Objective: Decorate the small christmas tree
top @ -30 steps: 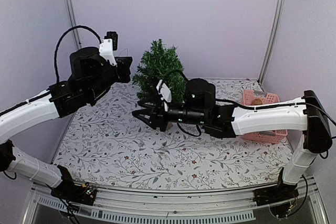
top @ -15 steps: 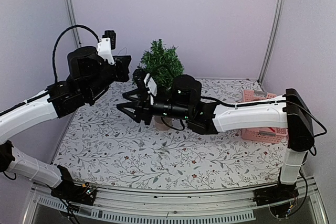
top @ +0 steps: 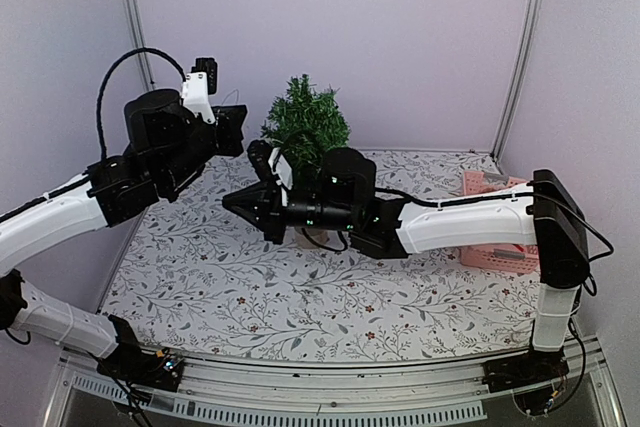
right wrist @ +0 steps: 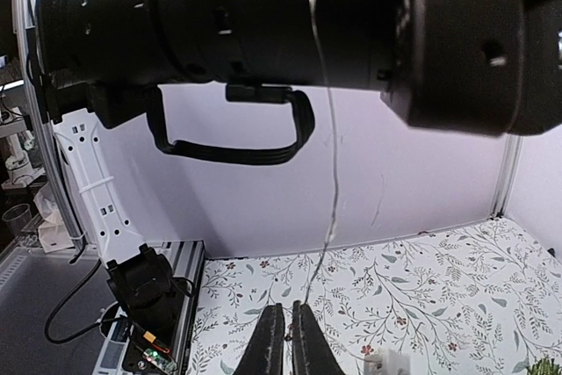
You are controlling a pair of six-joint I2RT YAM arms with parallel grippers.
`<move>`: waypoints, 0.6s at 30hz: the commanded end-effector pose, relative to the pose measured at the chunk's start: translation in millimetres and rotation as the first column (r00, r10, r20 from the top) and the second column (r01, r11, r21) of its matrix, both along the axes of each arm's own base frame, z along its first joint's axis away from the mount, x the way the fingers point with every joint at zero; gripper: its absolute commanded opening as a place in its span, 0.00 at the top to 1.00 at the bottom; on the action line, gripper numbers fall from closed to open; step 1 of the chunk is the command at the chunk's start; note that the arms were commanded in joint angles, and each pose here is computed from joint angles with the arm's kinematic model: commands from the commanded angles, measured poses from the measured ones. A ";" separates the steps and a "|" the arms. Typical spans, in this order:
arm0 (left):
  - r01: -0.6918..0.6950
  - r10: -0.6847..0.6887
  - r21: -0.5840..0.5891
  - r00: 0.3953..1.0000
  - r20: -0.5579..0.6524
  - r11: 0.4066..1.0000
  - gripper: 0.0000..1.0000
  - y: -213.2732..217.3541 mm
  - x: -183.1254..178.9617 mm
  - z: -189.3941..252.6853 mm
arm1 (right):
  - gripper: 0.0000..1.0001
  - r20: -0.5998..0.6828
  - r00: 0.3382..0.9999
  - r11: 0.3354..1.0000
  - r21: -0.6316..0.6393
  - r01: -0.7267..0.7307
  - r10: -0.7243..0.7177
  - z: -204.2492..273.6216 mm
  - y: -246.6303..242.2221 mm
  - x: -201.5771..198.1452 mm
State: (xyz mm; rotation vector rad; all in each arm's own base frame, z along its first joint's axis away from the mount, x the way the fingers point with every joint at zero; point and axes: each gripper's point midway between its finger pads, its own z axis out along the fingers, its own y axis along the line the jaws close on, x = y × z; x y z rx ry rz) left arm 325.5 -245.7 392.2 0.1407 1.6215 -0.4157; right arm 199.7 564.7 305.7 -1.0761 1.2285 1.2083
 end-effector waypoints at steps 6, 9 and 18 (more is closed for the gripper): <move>-0.021 0.022 -0.023 0.999 0.025 1.000 1.00 10.5 -8.5 6.1 | 0.98 -0.008 0.999 0.999 0.012 -0.042 0.042 -0.1 0.8 -9.5; -0.022 0.022 -0.023 0.999 0.027 0.999 1.00 11.0 -8.8 6.8 | 0.96 -0.012 0.999 0.999 0.006 -0.042 0.042 -3.5 -0.1 -9.9; -0.034 0.034 -0.002 0.999 0.013 0.999 1.00 14.9 -7.3 -2.0 | 1.00 0.003 0.999 0.999 0.027 -0.039 0.039 19.6 -10.4 -18.7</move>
